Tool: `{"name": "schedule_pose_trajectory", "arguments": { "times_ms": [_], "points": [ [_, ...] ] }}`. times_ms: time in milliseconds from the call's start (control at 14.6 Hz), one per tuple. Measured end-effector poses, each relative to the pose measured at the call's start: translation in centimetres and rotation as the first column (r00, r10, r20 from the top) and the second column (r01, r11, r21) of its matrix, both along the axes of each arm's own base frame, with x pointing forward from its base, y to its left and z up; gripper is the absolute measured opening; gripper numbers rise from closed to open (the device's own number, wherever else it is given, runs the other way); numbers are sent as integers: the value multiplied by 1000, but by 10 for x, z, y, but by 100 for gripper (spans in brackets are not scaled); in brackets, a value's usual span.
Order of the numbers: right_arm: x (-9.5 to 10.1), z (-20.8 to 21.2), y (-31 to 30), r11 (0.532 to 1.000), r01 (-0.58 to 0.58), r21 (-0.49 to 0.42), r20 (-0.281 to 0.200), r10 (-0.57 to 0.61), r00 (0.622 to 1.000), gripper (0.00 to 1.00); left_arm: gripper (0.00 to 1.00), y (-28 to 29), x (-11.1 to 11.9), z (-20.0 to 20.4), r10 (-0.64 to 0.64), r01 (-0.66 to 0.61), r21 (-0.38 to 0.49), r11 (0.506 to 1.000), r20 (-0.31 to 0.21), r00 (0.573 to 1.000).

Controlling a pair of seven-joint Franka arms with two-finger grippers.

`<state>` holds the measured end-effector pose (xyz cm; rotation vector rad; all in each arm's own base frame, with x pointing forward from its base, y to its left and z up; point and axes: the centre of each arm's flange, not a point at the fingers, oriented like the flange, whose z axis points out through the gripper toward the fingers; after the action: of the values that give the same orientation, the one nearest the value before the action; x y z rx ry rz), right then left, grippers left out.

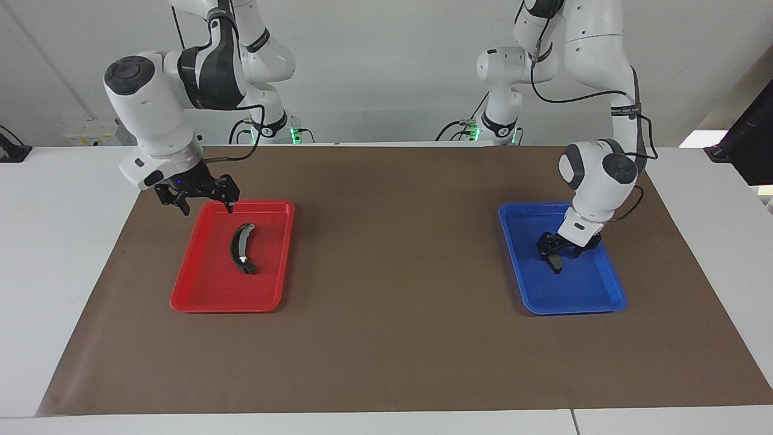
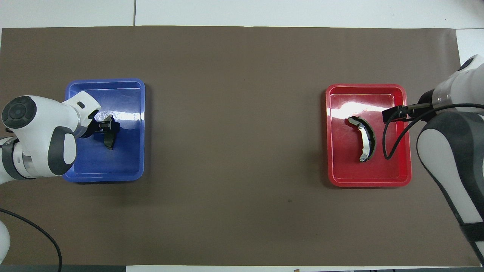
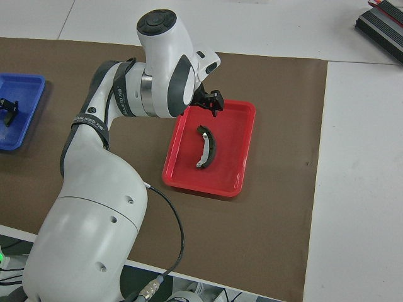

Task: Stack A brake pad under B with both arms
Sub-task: 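Grasp the curved pad with the right gripper while the left gripper lifts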

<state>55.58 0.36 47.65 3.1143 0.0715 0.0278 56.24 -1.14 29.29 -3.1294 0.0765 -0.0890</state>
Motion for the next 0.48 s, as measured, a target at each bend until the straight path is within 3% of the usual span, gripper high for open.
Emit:
{"name": "schedule_pose_trajectory", "arguments": {
  "times_ms": [275, 480],
  "points": [
    [-14, -69, 1, 998, -58, 1, 22, 58, 998, 100, 41, -5, 1, 8, -9, 9, -1, 1000, 3, 1000],
    [-25, -105, 0, 996, -88, 0, 44, 87, 995, 100, 39, -9, -1, 12, -16, 16, -1, 1000, -9, 1000]
  ]
}}
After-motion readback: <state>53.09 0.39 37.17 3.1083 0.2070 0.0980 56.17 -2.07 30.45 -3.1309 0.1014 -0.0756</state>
